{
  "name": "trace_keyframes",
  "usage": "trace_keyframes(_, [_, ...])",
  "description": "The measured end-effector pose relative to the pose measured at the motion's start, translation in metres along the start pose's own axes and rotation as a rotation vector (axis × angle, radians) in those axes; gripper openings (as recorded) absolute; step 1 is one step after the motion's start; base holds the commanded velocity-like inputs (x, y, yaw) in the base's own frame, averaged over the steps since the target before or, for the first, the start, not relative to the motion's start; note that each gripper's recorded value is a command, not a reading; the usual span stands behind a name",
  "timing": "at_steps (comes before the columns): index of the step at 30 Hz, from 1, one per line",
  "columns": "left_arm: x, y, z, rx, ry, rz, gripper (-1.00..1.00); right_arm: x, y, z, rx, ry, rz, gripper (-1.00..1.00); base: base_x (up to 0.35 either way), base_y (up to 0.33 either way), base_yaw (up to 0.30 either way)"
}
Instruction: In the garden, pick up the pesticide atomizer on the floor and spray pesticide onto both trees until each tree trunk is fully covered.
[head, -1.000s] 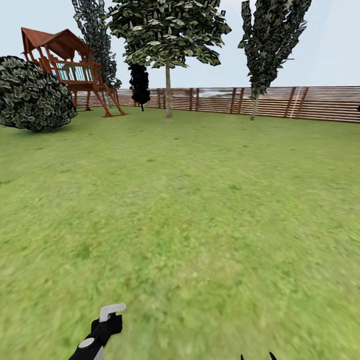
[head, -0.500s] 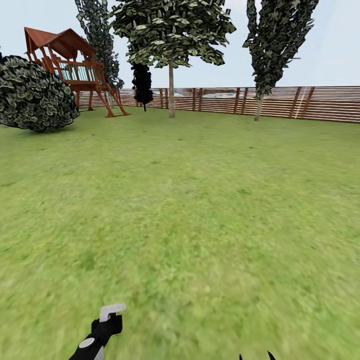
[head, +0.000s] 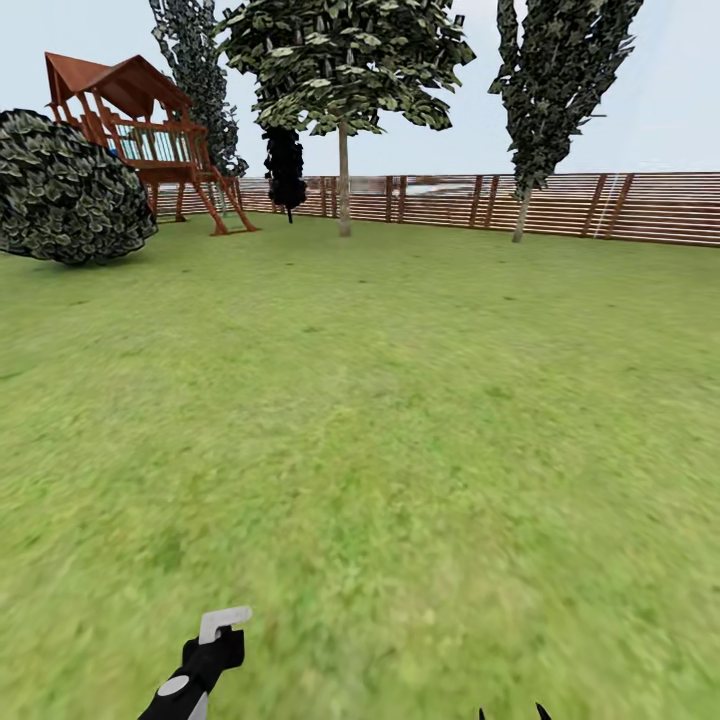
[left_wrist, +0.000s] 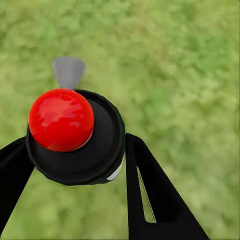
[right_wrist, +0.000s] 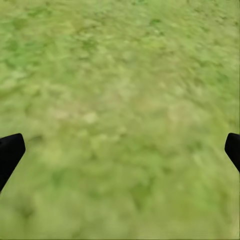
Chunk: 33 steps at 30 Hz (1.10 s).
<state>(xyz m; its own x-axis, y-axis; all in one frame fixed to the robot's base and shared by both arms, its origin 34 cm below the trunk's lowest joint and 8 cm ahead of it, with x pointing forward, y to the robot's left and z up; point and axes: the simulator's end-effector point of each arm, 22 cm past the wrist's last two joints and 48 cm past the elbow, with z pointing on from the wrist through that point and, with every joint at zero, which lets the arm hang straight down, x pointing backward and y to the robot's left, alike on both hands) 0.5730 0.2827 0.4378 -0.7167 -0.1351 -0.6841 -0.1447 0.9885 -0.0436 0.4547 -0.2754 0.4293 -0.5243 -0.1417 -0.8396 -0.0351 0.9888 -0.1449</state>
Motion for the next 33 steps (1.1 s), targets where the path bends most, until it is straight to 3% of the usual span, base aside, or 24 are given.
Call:
trace_keyframes(22, [-0.008, 0.005, 0.001, -0.009, -0.016, 0.008, -1.00, 0.002, -0.001, -0.001, 0.002, 0.005, 0.000, 1.00, 0.340, 0.000, 0.000])
trace_keyframes(29, [-0.008, 0.000, 0.000, -0.008, -0.018, -0.014, -1.00, 0.002, -0.001, -0.001, 0.002, 0.005, 0.000, 1.00, 0.341, 0.000, 0.000])
trace_keyframes(33, [-0.004, 0.005, 0.000, -0.010, -0.007, 0.000, -1.00, 0.002, -0.001, -0.001, 0.002, 0.005, 0.000, 1.00, 0.341, 0.000, 0.000])
